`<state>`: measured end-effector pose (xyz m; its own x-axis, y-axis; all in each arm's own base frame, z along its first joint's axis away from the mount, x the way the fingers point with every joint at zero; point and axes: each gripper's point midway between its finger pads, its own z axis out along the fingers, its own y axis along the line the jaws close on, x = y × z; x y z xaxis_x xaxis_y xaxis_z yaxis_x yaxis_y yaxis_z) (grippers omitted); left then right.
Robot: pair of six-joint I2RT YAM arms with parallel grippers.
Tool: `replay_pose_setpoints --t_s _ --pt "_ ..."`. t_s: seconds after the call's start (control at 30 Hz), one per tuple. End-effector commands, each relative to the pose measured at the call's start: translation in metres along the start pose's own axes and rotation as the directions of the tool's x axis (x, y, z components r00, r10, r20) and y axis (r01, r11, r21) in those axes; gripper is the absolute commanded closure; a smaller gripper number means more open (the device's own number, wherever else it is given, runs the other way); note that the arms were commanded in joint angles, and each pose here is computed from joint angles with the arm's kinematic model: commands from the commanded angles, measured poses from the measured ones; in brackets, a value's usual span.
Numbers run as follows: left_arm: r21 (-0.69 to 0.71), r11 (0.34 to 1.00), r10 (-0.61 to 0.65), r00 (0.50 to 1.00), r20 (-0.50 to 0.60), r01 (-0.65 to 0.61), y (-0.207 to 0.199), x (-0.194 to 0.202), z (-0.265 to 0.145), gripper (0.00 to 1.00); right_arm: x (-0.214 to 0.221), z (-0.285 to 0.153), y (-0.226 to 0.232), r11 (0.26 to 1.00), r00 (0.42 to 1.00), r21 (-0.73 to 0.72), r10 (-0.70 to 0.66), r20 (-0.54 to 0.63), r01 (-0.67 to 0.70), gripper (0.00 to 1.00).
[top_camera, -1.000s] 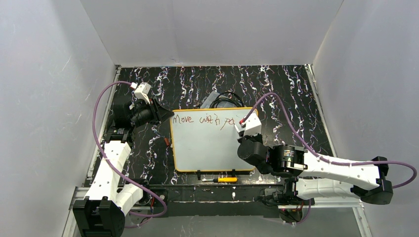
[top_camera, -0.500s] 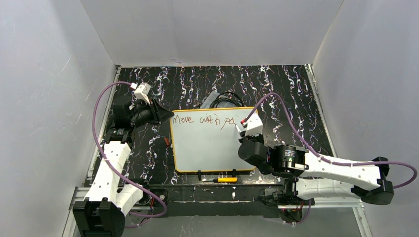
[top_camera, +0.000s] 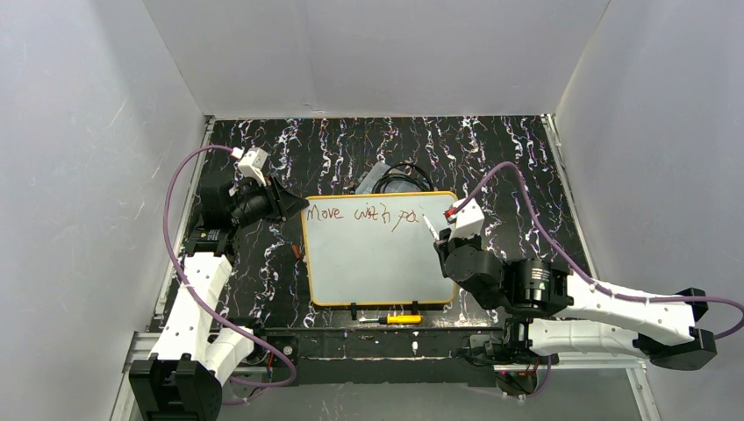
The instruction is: Write a sentence on the whiteboard
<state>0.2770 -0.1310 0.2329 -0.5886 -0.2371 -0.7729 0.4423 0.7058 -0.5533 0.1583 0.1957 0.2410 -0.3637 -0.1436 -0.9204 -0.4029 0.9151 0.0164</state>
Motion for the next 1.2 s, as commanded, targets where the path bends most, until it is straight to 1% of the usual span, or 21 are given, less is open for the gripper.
replay_pose_setpoints --t_s 0.0,0.4,0.67,0.83,1.07,1.17 --pt "0.011 1.0 0.014 1.0 0.002 -0.014 -0.007 -0.004 -0.004 0.81 -0.018 0.002 -0.001 1.0 0.998 0.028 0.013 0.054 -0.015 0.99" --pt "0.015 1.0 0.013 1.0 0.0 -0.013 -0.007 -0.003 -0.003 0.81 -0.023 0.009 -0.001 0.997 0.997 0.073 -0.028 0.07 0.022 0.99" --pt "0.017 1.0 0.013 1.0 -0.001 -0.013 -0.007 -0.003 -0.003 0.81 -0.021 0.017 -0.004 0.994 0.998 0.106 -0.044 0.044 0.039 0.99" --pt "0.018 1.0 0.014 1.0 0.0 -0.014 -0.007 -0.003 -0.003 0.81 -0.016 0.021 -0.001 0.994 0.998 0.091 -0.055 0.026 0.053 0.99" --pt "0.016 1.0 0.015 1.0 0.002 -0.015 -0.007 -0.003 -0.004 0.81 0.0 0.024 0.009 0.997 0.998 0.038 -0.063 -0.029 0.064 0.99" --pt "0.017 1.0 0.015 1.0 0.002 -0.015 -0.007 -0.004 -0.004 0.81 0.007 0.022 0.007 0.998 0.997 0.041 -0.056 -0.051 0.058 0.99"
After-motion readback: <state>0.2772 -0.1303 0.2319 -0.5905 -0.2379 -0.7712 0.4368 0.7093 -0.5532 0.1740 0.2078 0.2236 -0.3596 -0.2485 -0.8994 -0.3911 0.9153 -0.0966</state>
